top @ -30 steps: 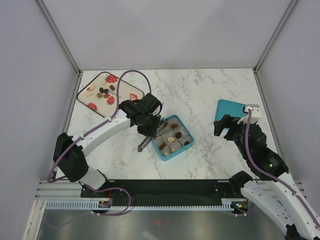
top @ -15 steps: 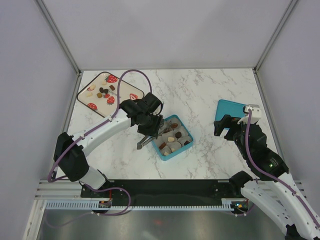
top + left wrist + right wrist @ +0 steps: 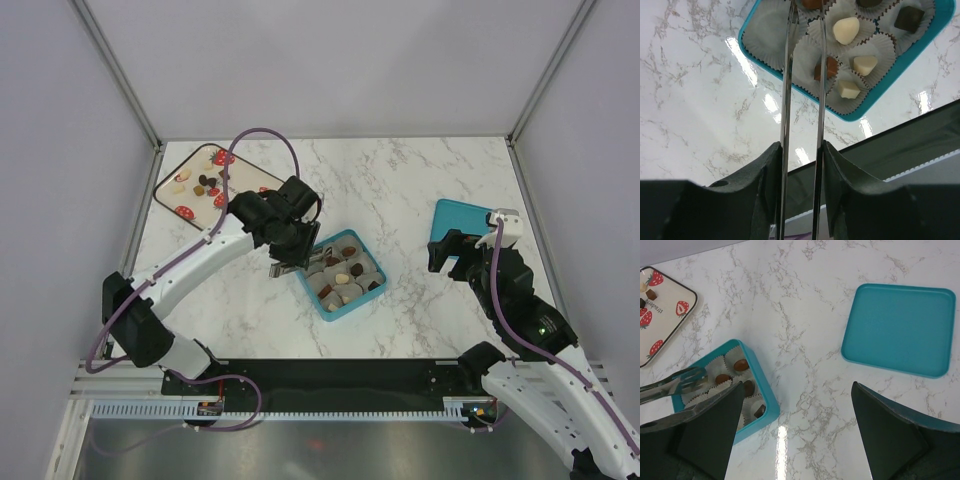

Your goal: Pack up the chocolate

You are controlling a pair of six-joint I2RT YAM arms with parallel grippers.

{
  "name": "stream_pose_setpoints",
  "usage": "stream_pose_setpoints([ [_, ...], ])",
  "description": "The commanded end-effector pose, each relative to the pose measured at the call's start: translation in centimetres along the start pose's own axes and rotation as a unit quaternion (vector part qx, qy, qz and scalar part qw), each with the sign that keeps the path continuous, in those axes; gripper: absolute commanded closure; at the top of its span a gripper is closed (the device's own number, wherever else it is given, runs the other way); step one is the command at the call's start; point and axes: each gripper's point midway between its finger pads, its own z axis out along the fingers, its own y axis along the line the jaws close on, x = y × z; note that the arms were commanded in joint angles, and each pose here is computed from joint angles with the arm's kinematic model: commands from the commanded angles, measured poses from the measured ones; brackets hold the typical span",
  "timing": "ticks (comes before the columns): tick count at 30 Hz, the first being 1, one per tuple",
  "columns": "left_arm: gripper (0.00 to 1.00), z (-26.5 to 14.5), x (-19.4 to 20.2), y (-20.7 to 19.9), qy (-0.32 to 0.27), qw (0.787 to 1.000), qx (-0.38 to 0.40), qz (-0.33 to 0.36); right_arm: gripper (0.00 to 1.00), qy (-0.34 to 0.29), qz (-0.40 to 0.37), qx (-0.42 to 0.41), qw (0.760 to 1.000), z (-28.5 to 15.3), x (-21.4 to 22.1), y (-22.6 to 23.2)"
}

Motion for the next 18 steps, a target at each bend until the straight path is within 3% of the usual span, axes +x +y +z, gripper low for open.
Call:
stream_pose_setpoints([
  [1, 0.57, -3.1, 0.1, -1.0, -0.019, 0.998, 0.043, 0.031, 0.03, -0.019, 0.017, -0.010, 1.000, -0.7, -1.5, 0.5],
  [10, 0.62, -5.2, 2.3, -3.3, -0.001, 0.991, 0.123, 0.060, 0.03, -0.025, 0.021, -0.017, 0.999, -1.0, -2.0, 0.7],
  [18, 0.62, -3.5, 4.5, -4.3, 0.046, 0.987, 0.131, 0.084, 0.03, -0.021, 0.023, -0.020, 0.999, -1.1, -1.7, 0.7],
])
